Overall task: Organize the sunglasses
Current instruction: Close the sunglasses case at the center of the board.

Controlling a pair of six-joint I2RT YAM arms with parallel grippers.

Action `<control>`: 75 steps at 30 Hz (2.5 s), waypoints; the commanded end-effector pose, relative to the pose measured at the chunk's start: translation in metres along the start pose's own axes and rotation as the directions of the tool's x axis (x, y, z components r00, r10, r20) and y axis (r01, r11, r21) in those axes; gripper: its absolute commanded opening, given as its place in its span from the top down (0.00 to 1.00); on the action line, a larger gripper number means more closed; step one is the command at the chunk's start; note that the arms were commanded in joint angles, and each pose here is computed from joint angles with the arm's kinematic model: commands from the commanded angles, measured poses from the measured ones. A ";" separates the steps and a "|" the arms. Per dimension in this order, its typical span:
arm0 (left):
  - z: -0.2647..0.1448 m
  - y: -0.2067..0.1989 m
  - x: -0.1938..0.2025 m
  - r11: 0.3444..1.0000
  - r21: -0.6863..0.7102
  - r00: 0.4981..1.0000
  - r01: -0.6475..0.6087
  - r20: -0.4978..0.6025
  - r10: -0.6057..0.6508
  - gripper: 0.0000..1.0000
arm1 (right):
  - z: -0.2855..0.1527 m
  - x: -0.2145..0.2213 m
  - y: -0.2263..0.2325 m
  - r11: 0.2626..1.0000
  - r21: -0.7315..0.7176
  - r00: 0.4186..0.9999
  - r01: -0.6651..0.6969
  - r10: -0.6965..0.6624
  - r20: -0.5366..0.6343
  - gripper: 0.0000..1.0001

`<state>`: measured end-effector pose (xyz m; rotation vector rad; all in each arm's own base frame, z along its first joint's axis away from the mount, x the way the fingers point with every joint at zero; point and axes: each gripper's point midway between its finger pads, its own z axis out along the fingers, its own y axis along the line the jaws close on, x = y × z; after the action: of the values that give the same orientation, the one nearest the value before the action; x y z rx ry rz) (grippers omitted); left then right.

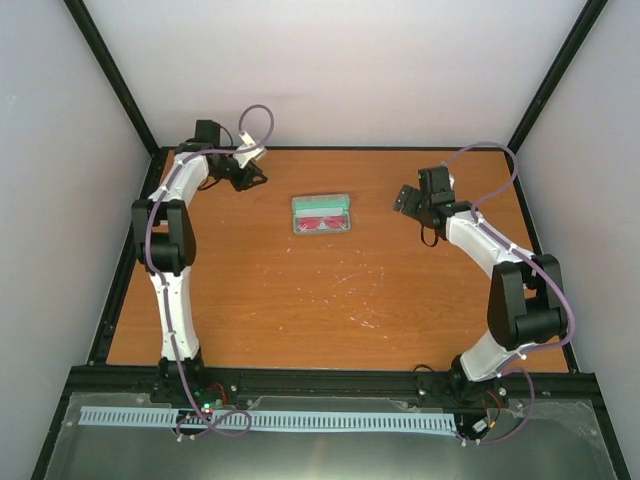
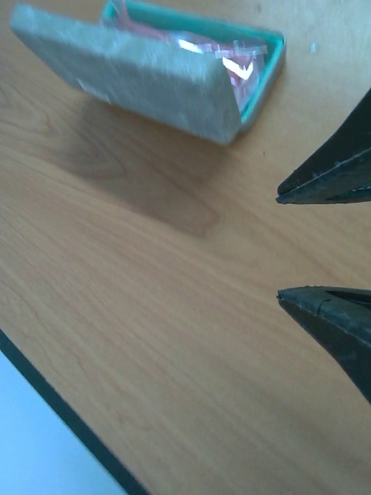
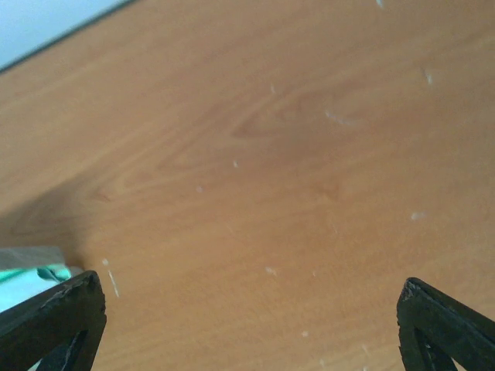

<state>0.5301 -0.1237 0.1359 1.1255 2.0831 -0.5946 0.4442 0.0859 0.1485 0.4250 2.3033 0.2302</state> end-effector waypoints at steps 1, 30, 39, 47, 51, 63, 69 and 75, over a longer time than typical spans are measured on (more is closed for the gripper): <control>0.019 0.022 -0.019 0.975 -0.117 0.982 -0.187 -0.024 0.185 0.70 | 0.000 0.036 -0.001 0.995 -0.018 0.984 -0.103 0.099 -0.149 0.00; 0.111 -0.093 0.021 0.980 0.199 0.995 -0.028 -0.094 0.047 0.79 | 0.062 0.166 0.057 0.986 -0.082 0.769 -0.143 0.058 -0.637 0.54; 0.109 -0.129 0.017 0.968 0.251 0.994 0.000 -0.102 0.027 0.80 | 0.079 0.172 0.064 0.980 -0.119 0.767 -0.157 0.045 -0.640 0.53; 0.104 -0.141 -0.001 0.970 0.242 0.997 0.008 -0.072 0.010 0.80 | 0.093 0.178 0.069 0.977 -0.143 0.760 -0.161 0.030 -0.649 0.53; 0.105 -0.146 -0.008 0.970 0.244 0.998 0.005 -0.059 0.010 0.80 | 0.098 0.186 0.064 0.980 -0.130 0.749 -0.153 0.029 -0.662 0.69; 0.118 -0.163 -0.027 0.961 0.272 0.998 -0.043 -0.036 0.055 0.80 | 0.094 0.202 0.047 0.985 -0.082 0.734 -0.153 0.058 -0.676 0.85; 0.120 -0.162 -0.027 0.961 0.273 0.997 -0.050 -0.041 0.063 0.80 | 0.099 0.205 0.049 0.983 -0.087 0.727 -0.161 0.058 -0.684 0.86; 0.125 -0.165 -0.027 0.957 0.285 0.996 -0.055 -0.045 0.071 0.80 | 0.099 0.207 0.048 0.983 -0.087 0.727 -0.159 0.058 -0.684 0.86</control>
<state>0.4462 -0.2861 0.0753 1.3385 2.1069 -0.8302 0.4355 0.2309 0.0196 0.3520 2.7514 0.8892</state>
